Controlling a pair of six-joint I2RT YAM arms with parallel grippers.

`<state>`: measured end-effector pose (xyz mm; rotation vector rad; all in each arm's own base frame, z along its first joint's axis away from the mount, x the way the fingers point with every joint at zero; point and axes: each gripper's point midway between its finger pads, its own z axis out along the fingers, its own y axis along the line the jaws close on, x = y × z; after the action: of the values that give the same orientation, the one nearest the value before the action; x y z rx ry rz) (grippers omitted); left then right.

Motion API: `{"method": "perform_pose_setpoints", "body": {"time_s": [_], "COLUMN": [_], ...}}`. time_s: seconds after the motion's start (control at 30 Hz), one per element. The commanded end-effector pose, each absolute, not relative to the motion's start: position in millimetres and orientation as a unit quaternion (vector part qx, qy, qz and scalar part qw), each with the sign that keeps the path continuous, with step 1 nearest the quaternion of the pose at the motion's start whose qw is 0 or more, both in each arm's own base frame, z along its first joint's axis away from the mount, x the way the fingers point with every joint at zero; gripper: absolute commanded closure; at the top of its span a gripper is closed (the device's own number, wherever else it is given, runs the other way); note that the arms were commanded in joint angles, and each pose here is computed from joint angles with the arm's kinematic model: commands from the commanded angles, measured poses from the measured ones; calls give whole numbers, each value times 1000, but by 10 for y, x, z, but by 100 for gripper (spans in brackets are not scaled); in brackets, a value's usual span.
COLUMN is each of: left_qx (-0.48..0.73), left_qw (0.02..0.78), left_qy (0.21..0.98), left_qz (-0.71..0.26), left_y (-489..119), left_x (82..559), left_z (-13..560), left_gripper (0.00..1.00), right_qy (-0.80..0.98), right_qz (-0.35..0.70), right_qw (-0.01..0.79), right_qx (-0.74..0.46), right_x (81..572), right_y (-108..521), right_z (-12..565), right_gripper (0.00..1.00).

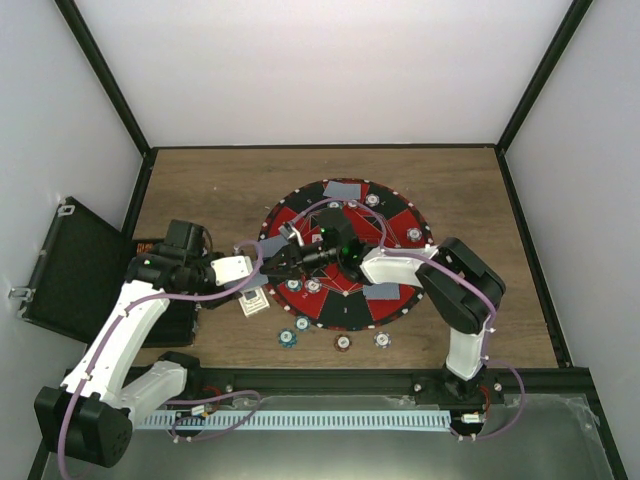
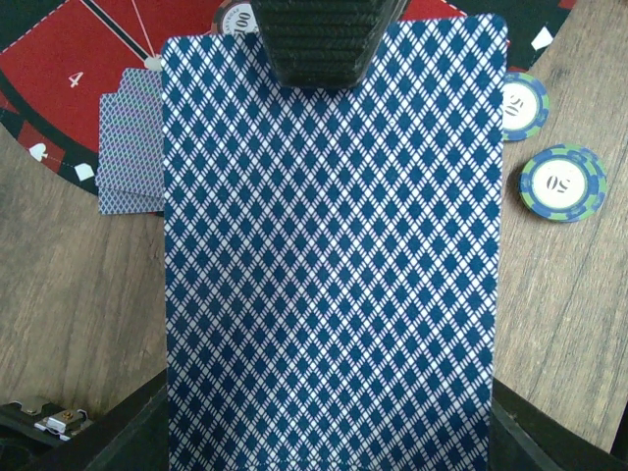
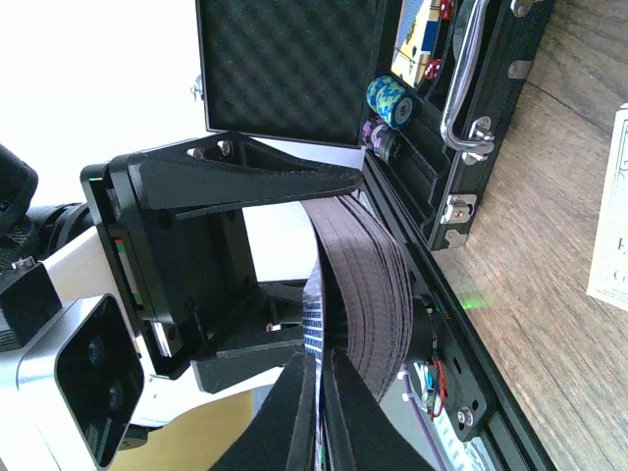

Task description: Distribute texas hold em gaming equipment

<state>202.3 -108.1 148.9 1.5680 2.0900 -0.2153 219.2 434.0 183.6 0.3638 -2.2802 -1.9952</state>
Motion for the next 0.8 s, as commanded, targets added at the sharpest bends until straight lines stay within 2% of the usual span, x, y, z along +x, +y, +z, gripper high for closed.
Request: {"method": "perform_pose_setpoints", "body": {"time_s": [0.0,0.13,0.57,0.77], "left_qx": [581,581,583,582], "left_qw": [275,275,272,272], "left_qy": [762,762,763,763], "left_qz": [-76,-76,-72,-72], "left_y": [-1100,-1099,-1083,-1087], "left_x": [2060,2058,2064,2068], "left_z": [1555,1550,1528,1534], "left_gripper": [76,76,76,76], "right_qy": [-733,-731,-721,-727], "right_qz": [-667,-667,-674,-666], "right_qw": [34,40,44,50], "right_qx": [132,139,153,157], "right_x": [2159,2104,2059,2024], "right_y": [4303,4342,4412,4440], "right_z": [2028,2023,2133,2064], "right_gripper": [96,91,91,85]}}
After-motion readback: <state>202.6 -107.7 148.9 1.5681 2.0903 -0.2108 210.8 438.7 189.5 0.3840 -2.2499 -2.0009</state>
